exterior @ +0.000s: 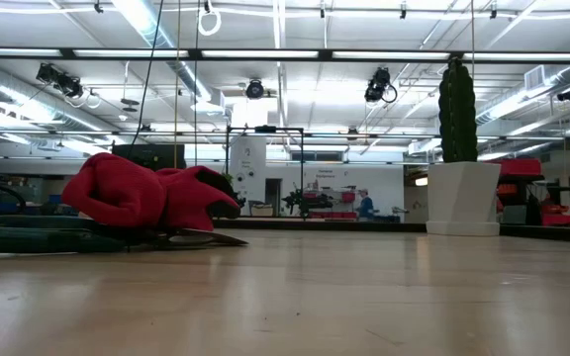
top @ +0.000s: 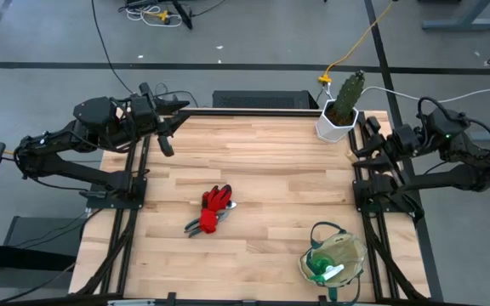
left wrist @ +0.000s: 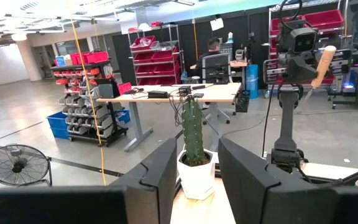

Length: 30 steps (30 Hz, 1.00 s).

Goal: Pick & Place Garden tools in Gardening bag
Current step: Put the light brown trowel into the gardening tool bag

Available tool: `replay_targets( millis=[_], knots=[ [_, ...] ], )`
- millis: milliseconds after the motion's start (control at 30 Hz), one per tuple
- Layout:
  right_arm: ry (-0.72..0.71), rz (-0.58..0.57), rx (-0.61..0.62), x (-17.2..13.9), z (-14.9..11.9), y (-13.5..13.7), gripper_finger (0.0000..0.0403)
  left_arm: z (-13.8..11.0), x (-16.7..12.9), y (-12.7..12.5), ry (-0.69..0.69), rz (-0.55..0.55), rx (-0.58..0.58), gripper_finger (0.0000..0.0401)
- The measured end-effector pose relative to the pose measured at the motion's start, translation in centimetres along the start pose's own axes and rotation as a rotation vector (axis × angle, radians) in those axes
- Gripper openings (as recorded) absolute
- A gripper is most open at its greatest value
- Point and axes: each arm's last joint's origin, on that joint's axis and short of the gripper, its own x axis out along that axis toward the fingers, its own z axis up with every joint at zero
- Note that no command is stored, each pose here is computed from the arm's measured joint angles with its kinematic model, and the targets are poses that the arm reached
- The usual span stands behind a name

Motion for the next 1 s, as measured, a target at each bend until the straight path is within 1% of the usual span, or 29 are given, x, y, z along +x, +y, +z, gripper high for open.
replay_targets(
  millis=[400,567,667,800,1000],
  knots=[
    [0.003,0.048,-0.037,0.2,0.0,0.7,0.0068,0.0,0.0,0.0,0.000,0.000,0.000,0.0126],
    [0.023,0.028,-0.046,0.7,-0.4,1.1,0.0068,0.0,0.0,0.0,0.000,0.000,0.000,0.0126],
    [0.040,0.036,-0.041,1.5,-1.5,1.3,0.0068,0.0,0.0,0.0,0.000,0.000,0.000,0.0126],
    [0.074,0.039,-0.003,2.6,-3.5,1.5,0.0068,0.0,0.0,0.0,0.000,0.000,0.000,0.0126],
    [0.080,0.044,0.045,3.8,-5.6,1.6,0.0068,0.0,0.0,0.0,0.000,0.000,0.000,0.0126]
  ],
)
